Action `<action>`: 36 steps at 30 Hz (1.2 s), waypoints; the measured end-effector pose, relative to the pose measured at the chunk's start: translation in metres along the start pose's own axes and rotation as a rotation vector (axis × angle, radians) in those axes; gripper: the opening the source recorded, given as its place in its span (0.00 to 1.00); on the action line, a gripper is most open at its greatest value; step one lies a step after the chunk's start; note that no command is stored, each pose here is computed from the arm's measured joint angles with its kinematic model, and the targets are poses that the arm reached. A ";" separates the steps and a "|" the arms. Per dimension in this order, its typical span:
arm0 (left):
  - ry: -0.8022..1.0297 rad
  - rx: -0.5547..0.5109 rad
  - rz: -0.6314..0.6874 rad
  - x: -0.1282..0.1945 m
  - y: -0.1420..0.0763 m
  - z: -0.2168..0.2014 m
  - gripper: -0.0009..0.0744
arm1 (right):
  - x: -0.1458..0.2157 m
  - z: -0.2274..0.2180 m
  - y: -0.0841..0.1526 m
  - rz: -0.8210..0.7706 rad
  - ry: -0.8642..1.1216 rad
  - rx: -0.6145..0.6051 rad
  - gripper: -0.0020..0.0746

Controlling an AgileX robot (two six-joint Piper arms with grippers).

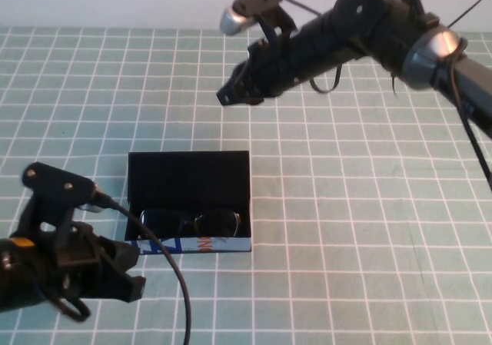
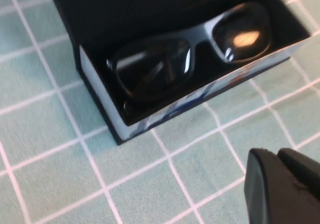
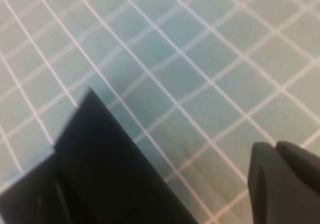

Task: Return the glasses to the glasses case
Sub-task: Close the glasses case

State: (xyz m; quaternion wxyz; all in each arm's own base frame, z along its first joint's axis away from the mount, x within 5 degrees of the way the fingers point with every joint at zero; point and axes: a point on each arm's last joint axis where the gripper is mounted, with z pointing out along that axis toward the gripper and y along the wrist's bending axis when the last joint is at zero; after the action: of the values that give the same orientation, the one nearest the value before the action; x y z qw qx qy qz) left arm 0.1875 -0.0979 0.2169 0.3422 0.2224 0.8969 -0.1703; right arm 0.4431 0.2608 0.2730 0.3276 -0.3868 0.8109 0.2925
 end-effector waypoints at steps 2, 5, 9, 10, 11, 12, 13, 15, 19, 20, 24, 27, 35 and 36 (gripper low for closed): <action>0.024 -0.003 -0.023 0.003 0.001 0.008 0.01 | 0.009 0.011 -0.007 0.028 0.026 -0.007 0.01; 0.065 -0.004 -0.046 0.007 0.003 0.021 0.01 | 0.021 0.024 -0.014 0.076 0.059 -0.015 0.01; 0.105 -0.016 -0.078 0.012 0.008 0.039 0.01 | 0.030 0.034 -0.020 0.104 0.081 -0.016 0.01; 0.113 -0.019 -0.084 0.013 0.009 0.043 0.01 | 0.032 0.036 -0.022 0.110 0.085 -0.015 0.01; 0.122 -0.018 -0.090 0.015 0.010 0.047 0.01 | 0.033 0.037 -0.023 0.112 0.084 -0.013 0.01; 0.127 -0.018 -0.099 0.016 0.011 0.050 0.01 | 0.034 0.039 -0.024 0.116 0.086 -0.012 0.01; 0.135 -0.015 -0.102 0.017 0.011 0.054 0.01 | 0.035 0.040 -0.024 0.118 0.087 -0.011 0.01; 0.145 -0.011 -0.097 0.020 0.012 0.060 0.01 | 0.038 0.043 -0.026 0.122 0.091 -0.010 0.01; 0.142 -0.002 -0.116 0.021 0.013 0.067 0.01 | 0.039 0.043 -0.026 0.100 0.096 -0.017 0.01; 0.136 0.001 -0.121 0.021 0.013 0.068 0.01 | 0.039 0.043 -0.025 0.094 0.099 -0.023 0.01; 0.103 0.010 -0.120 0.018 0.012 0.069 0.01 | 0.040 0.043 -0.024 0.084 0.113 -0.037 0.01; 0.079 0.016 -0.118 0.016 0.012 0.070 0.01 | 0.040 0.043 -0.023 0.066 0.114 -0.052 0.01; 0.077 0.015 -0.100 0.014 0.014 0.077 0.01 | 0.043 0.046 -0.021 0.061 0.114 -0.085 0.01; 0.083 0.015 -0.099 0.015 0.014 0.078 0.01 | 0.044 0.048 -0.022 0.065 0.118 -0.090 0.01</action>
State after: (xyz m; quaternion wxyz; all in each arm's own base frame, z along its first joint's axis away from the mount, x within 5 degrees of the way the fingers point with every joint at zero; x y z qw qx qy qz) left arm 0.2270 -0.1178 0.1493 0.2944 0.1873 0.9188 -0.1843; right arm 0.4539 0.2651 0.2054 0.2518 -0.3911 0.8270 0.3159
